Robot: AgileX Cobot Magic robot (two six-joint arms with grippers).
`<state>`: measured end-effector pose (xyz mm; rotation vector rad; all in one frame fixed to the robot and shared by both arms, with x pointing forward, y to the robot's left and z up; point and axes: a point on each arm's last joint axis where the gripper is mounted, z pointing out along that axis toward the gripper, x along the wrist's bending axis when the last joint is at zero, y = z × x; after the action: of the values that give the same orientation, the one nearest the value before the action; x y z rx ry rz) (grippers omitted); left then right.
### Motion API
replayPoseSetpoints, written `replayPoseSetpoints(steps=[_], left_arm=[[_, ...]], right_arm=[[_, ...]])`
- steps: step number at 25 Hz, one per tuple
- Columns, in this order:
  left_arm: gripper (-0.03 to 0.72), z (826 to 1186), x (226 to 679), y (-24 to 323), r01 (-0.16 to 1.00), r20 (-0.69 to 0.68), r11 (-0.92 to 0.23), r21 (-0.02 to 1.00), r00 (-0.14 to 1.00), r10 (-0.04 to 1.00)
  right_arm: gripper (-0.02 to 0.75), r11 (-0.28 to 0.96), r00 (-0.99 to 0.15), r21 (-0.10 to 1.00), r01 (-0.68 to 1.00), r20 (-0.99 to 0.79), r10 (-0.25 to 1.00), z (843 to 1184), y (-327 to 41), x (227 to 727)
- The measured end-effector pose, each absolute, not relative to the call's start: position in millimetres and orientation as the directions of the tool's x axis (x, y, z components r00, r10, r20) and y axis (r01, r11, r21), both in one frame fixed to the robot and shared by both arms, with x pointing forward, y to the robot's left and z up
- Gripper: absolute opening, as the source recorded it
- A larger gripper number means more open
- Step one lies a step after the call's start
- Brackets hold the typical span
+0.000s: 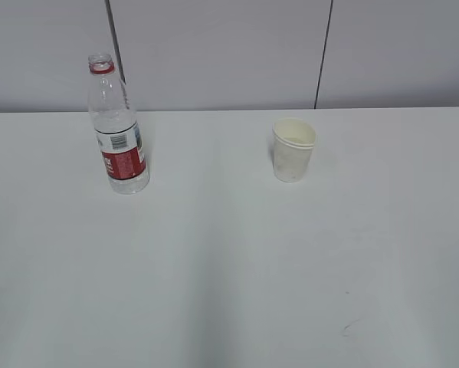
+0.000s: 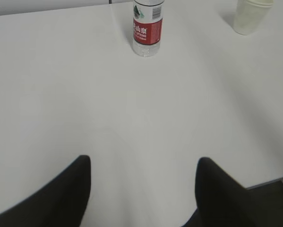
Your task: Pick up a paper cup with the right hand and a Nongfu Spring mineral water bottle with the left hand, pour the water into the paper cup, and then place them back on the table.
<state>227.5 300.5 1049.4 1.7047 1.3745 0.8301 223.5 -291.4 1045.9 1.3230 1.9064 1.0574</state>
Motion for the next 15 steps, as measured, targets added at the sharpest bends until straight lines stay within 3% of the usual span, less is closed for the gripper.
replayPoseSetpoints(steps=[8,15], left_arm=[[0.426,1049.4,227.6,299.7,0.481,0.023,-0.059,0.875,0.080,0.997],[0.414,1049.4,227.6,299.6,0.481,0.024,-0.052,0.875,0.066,0.998]], right_arm=[[0.588,0.215,-0.286,0.850,0.480,-0.080,0.955,1045.4,-296.8,225.1],[0.588,0.161,-0.157,0.850,0.502,-0.094,0.983,1045.5,-296.3,225.8]])
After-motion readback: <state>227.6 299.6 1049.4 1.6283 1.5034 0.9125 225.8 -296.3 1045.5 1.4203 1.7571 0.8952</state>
